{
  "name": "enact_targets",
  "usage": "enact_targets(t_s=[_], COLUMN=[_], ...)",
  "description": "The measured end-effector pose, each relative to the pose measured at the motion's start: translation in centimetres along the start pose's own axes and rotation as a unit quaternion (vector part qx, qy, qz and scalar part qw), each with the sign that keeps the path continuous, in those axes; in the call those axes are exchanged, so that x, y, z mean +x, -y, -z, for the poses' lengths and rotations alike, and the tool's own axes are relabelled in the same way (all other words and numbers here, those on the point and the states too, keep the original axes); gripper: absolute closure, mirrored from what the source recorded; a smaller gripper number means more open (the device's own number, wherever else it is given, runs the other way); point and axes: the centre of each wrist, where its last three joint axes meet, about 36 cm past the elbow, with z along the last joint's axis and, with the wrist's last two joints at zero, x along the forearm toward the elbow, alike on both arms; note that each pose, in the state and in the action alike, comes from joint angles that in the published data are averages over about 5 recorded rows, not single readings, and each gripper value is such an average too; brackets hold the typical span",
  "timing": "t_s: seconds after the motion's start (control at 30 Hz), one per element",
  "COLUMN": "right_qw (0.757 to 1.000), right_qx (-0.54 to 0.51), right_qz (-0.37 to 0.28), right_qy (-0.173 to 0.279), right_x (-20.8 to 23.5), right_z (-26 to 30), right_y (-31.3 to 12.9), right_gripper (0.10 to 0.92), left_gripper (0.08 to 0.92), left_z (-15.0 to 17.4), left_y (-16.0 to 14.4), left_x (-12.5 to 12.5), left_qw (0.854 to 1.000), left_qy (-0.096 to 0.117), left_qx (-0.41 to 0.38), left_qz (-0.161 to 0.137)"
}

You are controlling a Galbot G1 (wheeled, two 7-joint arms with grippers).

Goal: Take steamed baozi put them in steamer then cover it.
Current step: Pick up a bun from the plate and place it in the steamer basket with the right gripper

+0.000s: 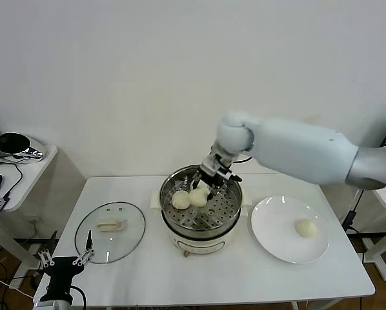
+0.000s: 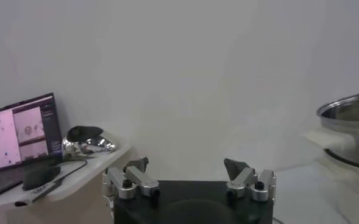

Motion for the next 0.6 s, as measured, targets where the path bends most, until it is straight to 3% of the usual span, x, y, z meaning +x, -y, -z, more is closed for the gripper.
enact_targets(t_s=[0.43, 0.6], right_qw=[0.995, 0.993], right_qx=[0.092, 0.110], right_qz=[0.039, 0.038], right_qy=[0.011, 0.013], right_x=[-3.5, -3.7], right_z=[1.1, 1.3], right_y=[-0.8, -0.8], right_gripper=[0.481, 0.363], left_gripper=[0.177, 0.177], left_z=[-0.4, -0.4], left_y=[0.4, 0.5], left_x=[0.2, 0.2], left_qw=[1.000, 1.000], left_qy=[-0.004, -0.003], left_qx=[0.004, 0.004], left_qz=[-0.001, -0.001])
